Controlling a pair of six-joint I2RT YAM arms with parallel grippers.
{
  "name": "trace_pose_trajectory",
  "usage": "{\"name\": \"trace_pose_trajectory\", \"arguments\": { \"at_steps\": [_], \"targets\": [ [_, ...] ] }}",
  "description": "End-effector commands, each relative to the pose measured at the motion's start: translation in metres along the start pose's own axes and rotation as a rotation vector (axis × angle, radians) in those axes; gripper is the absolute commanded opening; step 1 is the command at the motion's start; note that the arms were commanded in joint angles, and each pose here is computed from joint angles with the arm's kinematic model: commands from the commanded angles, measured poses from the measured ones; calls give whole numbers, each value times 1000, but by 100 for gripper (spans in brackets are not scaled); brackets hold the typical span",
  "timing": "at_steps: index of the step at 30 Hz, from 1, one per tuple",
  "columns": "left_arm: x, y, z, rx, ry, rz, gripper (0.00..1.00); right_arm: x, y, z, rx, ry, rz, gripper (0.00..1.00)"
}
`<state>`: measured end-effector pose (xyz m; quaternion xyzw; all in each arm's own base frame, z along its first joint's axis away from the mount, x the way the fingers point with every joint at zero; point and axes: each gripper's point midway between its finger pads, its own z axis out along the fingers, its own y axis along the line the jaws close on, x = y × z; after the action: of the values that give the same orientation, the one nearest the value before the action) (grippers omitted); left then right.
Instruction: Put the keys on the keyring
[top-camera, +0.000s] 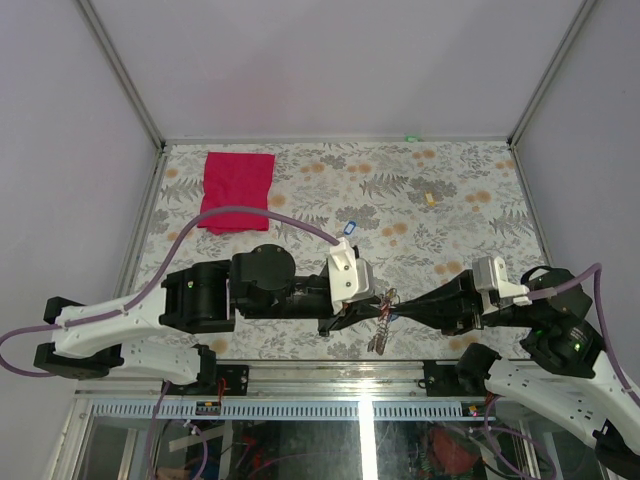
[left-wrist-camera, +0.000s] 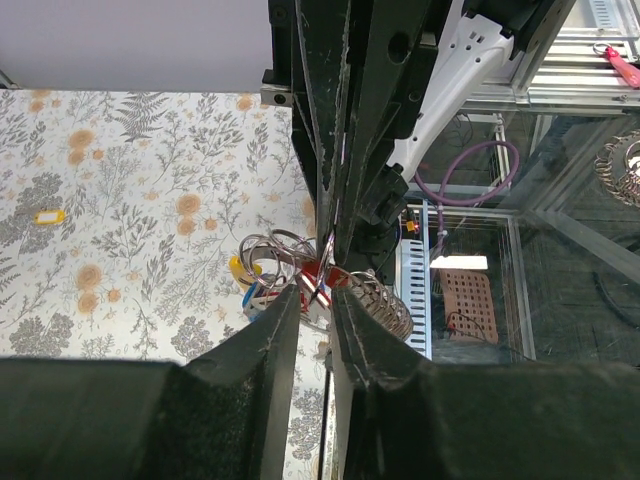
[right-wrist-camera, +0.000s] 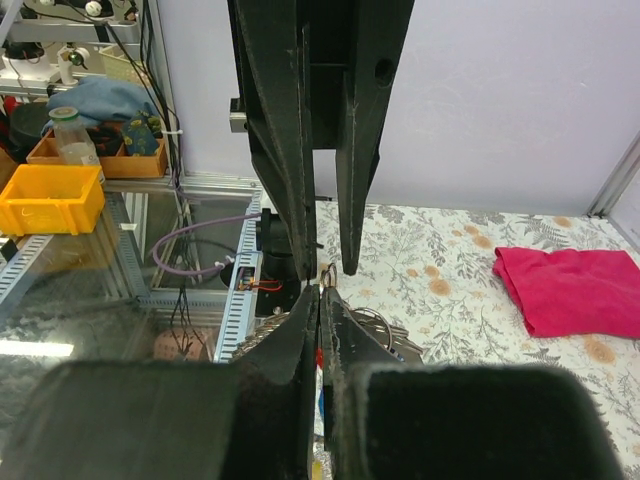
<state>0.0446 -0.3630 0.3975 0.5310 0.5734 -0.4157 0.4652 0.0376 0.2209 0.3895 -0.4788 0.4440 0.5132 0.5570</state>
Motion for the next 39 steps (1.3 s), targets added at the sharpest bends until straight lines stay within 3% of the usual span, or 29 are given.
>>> {"name": "trace_pose_trajectory", "arguments": {
  "at_steps": [1, 9, 39],
  "targets": [
    [-18, -3, 3, 15, -70, 13, 18, -41, 6, -1, -21, -107, -72, 0],
    [-17, -5, 3, 26, -60, 14, 1, -43, 6, -1, -21, -114, -76, 0],
    [-23, -6, 4, 18, -175, -42, 0, -78, 6, -20, 72, -316, -98, 0]
  ]
}}
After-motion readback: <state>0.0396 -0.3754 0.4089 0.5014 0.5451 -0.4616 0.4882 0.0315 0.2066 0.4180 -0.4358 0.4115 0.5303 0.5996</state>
